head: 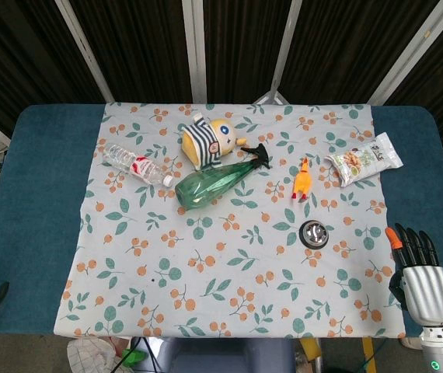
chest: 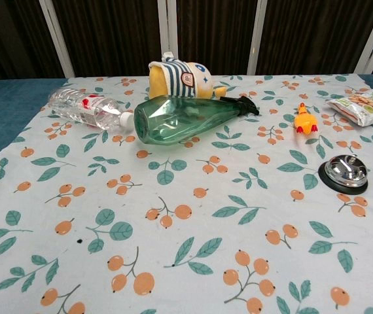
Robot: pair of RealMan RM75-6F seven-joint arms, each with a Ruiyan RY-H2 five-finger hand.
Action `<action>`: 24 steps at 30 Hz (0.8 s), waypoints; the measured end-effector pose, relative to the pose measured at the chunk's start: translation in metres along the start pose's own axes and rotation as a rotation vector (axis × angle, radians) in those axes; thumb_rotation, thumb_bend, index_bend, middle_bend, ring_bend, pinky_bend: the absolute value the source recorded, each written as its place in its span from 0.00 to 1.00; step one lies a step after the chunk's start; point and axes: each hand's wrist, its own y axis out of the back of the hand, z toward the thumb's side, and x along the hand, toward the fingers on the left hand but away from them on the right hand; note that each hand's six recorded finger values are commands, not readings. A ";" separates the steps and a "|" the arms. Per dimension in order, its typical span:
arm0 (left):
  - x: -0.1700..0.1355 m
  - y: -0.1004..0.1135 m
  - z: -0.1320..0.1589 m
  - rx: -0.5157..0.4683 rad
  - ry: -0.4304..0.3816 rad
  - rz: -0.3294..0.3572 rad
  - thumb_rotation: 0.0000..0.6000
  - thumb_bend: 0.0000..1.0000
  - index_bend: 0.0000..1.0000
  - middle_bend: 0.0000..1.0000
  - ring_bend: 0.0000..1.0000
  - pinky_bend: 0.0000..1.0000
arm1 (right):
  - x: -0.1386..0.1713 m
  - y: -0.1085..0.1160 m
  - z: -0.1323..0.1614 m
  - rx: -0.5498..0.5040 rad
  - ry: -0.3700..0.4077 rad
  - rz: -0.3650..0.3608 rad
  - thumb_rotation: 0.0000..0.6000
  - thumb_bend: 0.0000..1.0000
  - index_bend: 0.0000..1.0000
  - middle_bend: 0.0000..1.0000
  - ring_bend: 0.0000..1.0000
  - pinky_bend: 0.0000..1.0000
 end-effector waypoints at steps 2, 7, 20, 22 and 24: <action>0.001 0.000 0.000 -0.002 -0.001 0.003 1.00 0.40 0.05 0.00 0.03 0.16 | 0.000 -0.001 0.000 0.002 0.001 0.005 1.00 1.00 0.01 0.00 0.00 0.00; 0.001 -0.001 0.003 0.003 -0.019 0.001 1.00 0.40 0.05 0.00 0.03 0.16 | 0.001 -0.002 0.002 0.007 0.008 0.014 1.00 1.00 0.01 0.00 0.00 0.00; -0.002 0.001 0.003 -0.001 -0.013 0.002 1.00 0.40 0.05 0.00 0.03 0.16 | 0.003 -0.005 0.006 -0.009 0.023 0.040 1.00 1.00 0.01 0.00 0.00 0.00; -0.004 0.000 0.004 0.003 -0.018 -0.002 1.00 0.40 0.05 0.00 0.03 0.16 | 0.002 -0.006 0.009 -0.009 0.030 0.040 1.00 1.00 0.01 0.00 0.00 0.00; -0.006 -0.001 0.004 0.003 -0.017 -0.012 1.00 0.40 0.05 0.00 0.03 0.16 | 0.002 -0.008 0.012 -0.006 0.042 0.039 1.00 1.00 0.01 0.00 0.00 0.00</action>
